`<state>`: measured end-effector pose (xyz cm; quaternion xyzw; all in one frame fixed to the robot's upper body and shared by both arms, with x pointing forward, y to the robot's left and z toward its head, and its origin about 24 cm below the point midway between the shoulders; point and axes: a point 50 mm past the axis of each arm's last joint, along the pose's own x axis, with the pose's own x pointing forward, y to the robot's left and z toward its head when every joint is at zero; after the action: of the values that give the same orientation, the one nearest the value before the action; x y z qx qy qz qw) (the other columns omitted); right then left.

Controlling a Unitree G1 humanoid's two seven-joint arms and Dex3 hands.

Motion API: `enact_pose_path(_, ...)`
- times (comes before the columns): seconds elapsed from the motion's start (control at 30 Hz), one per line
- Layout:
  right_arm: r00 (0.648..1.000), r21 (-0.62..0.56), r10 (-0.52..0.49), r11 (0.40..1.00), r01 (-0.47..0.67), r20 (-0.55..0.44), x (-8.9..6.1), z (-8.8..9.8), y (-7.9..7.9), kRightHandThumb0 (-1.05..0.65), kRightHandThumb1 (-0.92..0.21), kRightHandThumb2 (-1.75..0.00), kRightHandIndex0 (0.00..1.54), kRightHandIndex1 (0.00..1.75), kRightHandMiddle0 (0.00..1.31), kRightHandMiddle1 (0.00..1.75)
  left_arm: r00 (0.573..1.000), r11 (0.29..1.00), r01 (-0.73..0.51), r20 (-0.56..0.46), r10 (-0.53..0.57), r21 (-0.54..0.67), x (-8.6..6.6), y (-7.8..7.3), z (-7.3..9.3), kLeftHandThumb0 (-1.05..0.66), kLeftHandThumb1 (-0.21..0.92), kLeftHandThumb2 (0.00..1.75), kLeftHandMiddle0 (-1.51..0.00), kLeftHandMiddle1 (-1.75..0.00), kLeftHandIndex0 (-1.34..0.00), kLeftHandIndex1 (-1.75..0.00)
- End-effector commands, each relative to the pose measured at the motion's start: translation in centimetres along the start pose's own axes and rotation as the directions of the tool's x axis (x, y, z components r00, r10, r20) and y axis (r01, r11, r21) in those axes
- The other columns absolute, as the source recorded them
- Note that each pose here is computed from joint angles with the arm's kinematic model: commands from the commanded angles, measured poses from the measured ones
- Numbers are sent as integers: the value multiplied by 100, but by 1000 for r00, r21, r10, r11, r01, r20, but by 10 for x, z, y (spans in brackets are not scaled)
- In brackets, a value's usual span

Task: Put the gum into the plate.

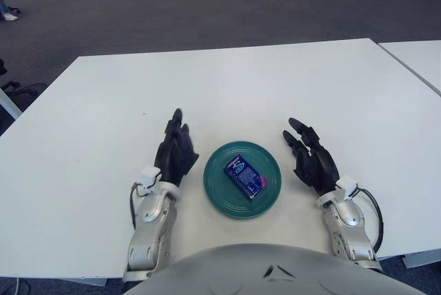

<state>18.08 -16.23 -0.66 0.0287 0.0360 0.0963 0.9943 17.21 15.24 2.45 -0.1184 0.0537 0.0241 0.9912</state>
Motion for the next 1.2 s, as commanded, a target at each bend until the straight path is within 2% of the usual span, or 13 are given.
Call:
enact_pose_path(0.0, 991, 42, 0, 999, 6, -133, -14, -22, 3, -81, -92, -85, 21, 0, 0, 44, 1000, 1000, -16, -7, 17, 10, -3, 9, -6, -105, 92, 96, 0, 0, -1, 0)
enact_pose_path(0.17, 989, 26, 4, 1000, 0, -148, -14, -22, 3, -82, -92, -88, 16, 0, 0, 39, 999, 999, -24, -29, 25, 25, -11, 20, -27, -105, 92, 98, 0, 0, 0, 0)
enact_pose_path(0.47, 987, 29, 24, 999, -20, -159, -12, -23, 5, -81, -92, -90, 9, 0, 0, 34, 1000, 998, 19, -24, -18, 57, -22, 10, -40, -105, 92, 99, 0, 0, 0, 0)
enact_pose_path(0.8, 992, 19, 52, 999, -50, -113, -10, -18, 9, -80, -92, -92, 11, 1, 0, 34, 999, 996, 39, -33, -37, 80, -29, 12, -49, -105, 92, 101, 0, 0, -4, -3)
enact_pose_path(1.0, 993, 34, 66, 997, -63, -94, -11, -16, 13, -80, -92, -91, 12, 1, 0, 32, 998, 997, 55, -45, -53, 49, -30, 14, -56, -105, 92, 102, 0, 0, -7, -5)
enact_pose_path(1.17, 995, 35, 61, 998, -58, -84, -15, -14, 18, -78, -92, -90, 14, 2, 0, 30, 995, 993, 97, -23, -96, 72, -33, 3, -55, -105, 92, 102, 0, 0, -9, -7)
